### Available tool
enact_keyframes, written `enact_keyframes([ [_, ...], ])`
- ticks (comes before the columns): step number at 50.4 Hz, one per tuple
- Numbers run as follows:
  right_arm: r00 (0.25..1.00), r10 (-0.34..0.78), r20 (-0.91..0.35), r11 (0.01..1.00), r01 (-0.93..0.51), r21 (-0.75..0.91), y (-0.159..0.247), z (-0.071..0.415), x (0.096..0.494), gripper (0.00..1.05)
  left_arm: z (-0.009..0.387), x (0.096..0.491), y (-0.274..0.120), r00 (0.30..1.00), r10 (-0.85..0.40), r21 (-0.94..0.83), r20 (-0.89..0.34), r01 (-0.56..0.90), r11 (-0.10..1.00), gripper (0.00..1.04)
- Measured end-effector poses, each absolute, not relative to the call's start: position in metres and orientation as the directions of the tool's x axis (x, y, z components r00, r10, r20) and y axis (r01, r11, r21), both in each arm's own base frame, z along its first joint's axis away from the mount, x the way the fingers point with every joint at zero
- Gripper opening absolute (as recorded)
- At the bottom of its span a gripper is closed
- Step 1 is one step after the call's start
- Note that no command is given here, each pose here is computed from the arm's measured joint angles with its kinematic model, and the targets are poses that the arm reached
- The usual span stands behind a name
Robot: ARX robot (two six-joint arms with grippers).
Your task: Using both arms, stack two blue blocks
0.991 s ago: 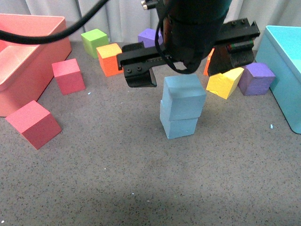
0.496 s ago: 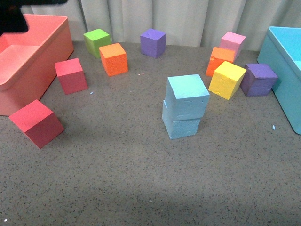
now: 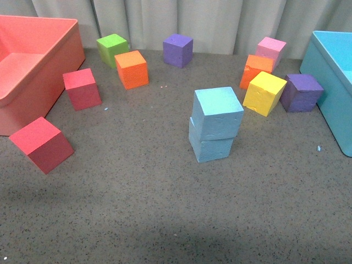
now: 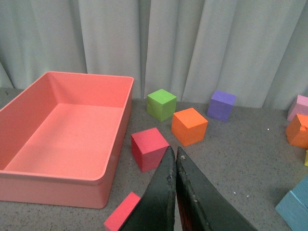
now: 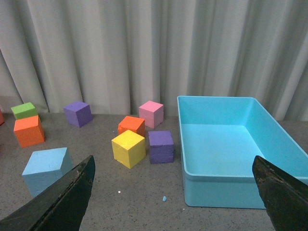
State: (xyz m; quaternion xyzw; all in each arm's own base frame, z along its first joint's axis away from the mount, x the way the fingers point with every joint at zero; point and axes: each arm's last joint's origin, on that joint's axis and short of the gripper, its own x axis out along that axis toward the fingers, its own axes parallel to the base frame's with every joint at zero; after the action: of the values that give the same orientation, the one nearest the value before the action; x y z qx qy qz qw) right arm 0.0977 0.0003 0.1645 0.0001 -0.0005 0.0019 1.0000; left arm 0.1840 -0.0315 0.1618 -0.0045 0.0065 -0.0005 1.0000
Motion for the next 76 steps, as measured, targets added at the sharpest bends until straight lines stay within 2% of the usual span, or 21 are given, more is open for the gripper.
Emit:
enact_keyframes([
  [23,1.0,0.004,0.001,1.0,-0.004,0.0,0.0,0.164,0.098,0.95,0.163,0.148,-0.009,1.0,-0.026,-0.008,-0.013,0.026,1.0,0.04],
  [29,1.0,0.003,0.001,1.0,-0.003,0.0,0.0,0.164,0.098,0.95,0.166,0.143,-0.001,1.0,-0.001,-0.008,-0.003,0.001,1.0,0.04],
  [76,1.0,0.004,0.001,1.0,-0.004,0.0,0.0,0.164,0.098,0.95,0.173,0.112,0.0,1.0,0.0,-0.008,0.023,0.0,1.0,0.04],
])
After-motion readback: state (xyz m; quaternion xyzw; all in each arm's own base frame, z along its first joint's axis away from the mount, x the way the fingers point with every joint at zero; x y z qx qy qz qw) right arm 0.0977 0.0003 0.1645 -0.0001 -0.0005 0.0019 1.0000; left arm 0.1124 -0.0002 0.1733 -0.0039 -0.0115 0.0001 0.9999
